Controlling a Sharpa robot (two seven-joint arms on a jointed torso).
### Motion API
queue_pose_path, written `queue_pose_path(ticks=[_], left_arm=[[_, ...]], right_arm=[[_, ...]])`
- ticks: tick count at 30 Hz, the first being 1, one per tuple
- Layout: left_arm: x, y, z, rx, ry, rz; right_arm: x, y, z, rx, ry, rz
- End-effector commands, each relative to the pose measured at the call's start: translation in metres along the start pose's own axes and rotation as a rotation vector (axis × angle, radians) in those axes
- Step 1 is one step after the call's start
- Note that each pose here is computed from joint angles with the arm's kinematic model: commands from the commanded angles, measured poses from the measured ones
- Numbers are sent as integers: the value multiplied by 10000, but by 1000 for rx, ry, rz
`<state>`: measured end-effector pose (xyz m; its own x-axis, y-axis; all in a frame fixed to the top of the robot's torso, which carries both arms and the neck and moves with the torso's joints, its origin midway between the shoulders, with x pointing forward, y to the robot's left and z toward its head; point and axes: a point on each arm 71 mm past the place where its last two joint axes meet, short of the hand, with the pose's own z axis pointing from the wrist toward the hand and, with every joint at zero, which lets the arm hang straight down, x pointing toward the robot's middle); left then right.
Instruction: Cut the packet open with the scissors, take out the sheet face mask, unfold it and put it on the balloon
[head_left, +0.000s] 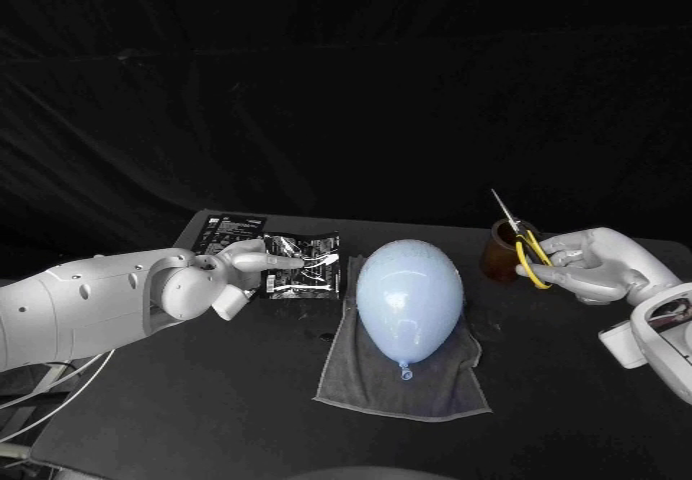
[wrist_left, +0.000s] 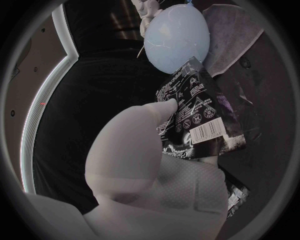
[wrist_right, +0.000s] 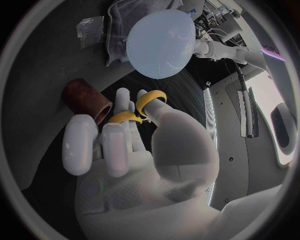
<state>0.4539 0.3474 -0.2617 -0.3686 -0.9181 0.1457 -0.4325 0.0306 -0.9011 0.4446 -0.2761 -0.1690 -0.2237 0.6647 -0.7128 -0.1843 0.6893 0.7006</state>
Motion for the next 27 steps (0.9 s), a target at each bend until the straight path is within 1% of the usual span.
queue_pose_path(ticks=[1, 3, 7, 10, 14, 21, 27], left_arm=[[-51, 48, -6, -43, -50, 69], [-69, 69, -9, -61, -70, 76], [-117, 121, -17, -120, -111, 92], [-148, 151, -22, -159, -138, 130], [-162, 170, -16, -189, -167, 177], [-152, 172, 15, -205, -199, 260], [-158, 153, 24, -187, -231, 297]], right_arm=[[-15, 13, 3, -20, -17, 11], [-17, 12, 2, -20, -18, 11], [-23, 6, 2, -19, -21, 13], [-27, 3, 1, -19, -23, 14], [-30, 2, -2, -19, -25, 16], [-35, 2, -7, -21, -26, 20], [-38, 1, -10, -23, -28, 24]])
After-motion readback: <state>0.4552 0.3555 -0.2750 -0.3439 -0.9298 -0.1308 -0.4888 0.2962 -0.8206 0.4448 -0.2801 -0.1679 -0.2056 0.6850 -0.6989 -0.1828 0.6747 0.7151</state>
